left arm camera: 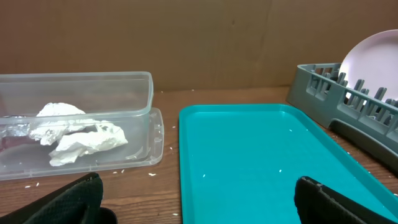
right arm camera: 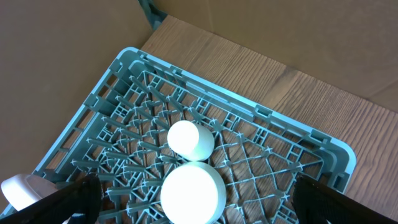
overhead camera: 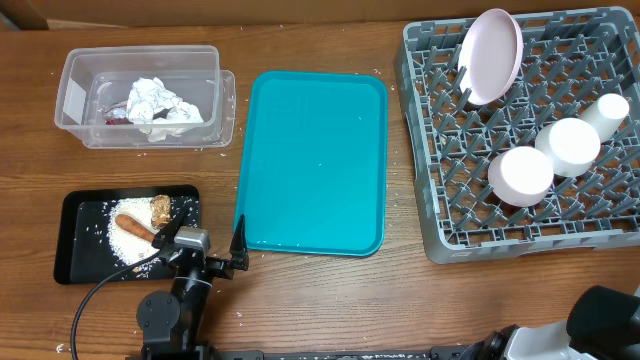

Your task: Sort waste into correct bins and load items into the dishwasher

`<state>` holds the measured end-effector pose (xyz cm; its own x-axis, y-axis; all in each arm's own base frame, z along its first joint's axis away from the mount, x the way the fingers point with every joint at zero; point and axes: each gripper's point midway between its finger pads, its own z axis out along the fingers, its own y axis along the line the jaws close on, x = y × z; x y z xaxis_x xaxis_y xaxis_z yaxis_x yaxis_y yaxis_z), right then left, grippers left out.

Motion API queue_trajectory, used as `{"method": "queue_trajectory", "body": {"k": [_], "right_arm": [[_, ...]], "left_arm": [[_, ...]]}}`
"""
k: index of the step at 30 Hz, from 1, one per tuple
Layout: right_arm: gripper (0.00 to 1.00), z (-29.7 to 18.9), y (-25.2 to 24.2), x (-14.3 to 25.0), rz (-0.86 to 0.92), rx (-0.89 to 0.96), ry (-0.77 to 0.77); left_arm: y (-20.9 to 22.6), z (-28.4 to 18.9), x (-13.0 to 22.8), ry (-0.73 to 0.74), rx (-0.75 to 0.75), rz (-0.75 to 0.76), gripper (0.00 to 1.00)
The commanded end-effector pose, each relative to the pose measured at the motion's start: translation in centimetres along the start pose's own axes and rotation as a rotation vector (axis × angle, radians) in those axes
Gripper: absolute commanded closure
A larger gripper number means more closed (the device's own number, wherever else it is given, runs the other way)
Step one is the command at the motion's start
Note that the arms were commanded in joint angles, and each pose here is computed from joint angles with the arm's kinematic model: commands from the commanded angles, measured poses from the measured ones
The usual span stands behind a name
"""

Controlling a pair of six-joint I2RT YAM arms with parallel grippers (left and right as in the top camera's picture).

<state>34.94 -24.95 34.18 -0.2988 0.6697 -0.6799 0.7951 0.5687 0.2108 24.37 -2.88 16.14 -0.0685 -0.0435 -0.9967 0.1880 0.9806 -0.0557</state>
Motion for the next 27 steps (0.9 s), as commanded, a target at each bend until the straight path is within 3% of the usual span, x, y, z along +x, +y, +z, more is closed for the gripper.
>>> {"method": "queue_trajectory", "body": {"k": [1, 9, 16, 23, 27], "right_arm": [[0.00, -0.3, 0.1, -0.3, 0.009, -0.003, -0.012], [0.00, -1.4, 0.2, -0.5, 0.010, -0.014, -0.033], [0.00, -7.8, 2.8, -0.6, -0.025, -0.126, -0.134], [0.00, -15.8, 7.4, 1.7, -0.118, -0.331, -0.214], [0.00, -18.8, 7.1, 2.1, -0.153, -0.348, -0.272]], "left_arm": [[0.1, 0.0, 0.0, -0.007, -0.008, 0.021, 0.00], [0.1, 0.0, 0.0, -0.007, -0.008, 0.021, 0.00], [0.1, 0.0, 0.0, -0.007, -0.008, 0.021, 0.00], [0.1, 0.0, 0.0, -0.007, -0.008, 0.021, 0.00], [0.1, 0.0, 0.0, -0.007, -0.008, 0.021, 0.00]]}}
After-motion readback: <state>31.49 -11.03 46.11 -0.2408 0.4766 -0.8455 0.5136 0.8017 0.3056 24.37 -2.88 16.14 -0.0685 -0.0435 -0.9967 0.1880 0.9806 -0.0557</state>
